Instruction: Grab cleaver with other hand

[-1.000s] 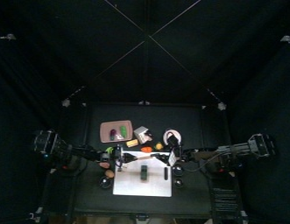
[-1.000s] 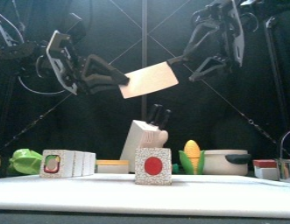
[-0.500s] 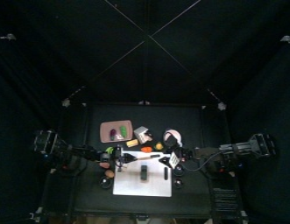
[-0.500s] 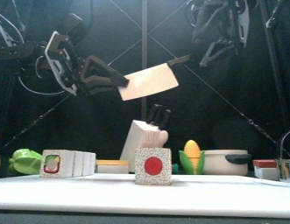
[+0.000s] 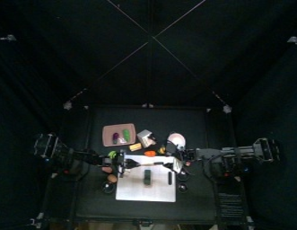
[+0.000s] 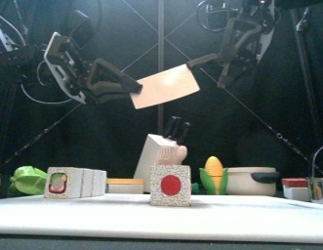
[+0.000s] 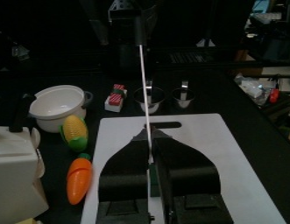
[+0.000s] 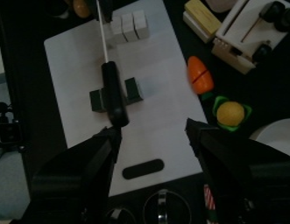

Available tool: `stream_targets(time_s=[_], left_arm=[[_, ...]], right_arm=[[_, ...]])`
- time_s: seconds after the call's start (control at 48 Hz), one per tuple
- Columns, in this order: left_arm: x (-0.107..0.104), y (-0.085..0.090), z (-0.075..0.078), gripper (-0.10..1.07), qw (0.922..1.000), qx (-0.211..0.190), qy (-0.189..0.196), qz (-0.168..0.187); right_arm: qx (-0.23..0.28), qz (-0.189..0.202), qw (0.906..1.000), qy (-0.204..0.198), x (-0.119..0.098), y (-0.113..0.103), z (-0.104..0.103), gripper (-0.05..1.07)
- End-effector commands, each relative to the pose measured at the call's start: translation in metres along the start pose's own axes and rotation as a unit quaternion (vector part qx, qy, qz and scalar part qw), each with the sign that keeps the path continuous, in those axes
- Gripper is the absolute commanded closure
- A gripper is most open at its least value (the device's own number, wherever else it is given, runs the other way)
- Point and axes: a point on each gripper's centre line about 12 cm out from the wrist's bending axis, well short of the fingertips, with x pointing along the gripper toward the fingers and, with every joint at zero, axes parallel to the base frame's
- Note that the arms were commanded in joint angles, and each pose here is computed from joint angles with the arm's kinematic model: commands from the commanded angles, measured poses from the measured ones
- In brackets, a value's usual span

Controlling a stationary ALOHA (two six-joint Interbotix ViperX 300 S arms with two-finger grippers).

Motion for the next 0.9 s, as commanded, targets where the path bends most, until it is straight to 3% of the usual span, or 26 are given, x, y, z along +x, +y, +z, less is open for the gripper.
stream_targets(time_s=[0.0,0.125,0.271,0.5,0.875], left_arm=[[0.001,0.0,0.009,0.61,0.9999,0.004,-0.016,-0.004],[0.001,-0.001,0.008,0.61,0.9999,0.005,-0.013,-0.006],[0.002,-0.001,0.005,0.61,1.0,0.005,0.005,-0.007],[0.003,-0.001,0.005,0.61,0.9999,0.004,0.013,-0.007],[0.004,-0.001,0.005,0.61,0.9999,0.004,0.013,-0.006]], right_arm=[[-0.006,0.025,0.9979,-0.059,-0.008,0.005,0.01,0.11],[-0.014,0.048,0.9926,-0.11,-0.009,0.006,0.01,0.11],[-0.027,0.055,0.9897,-0.129,-0.004,0.005,0.002,0.15],[-0.024,0.055,0.9903,-0.125,0.001,0.005,0.002,0.22],[-0.03,0.052,0.9944,-0.087,0.022,0.012,-0.004,0.23]])
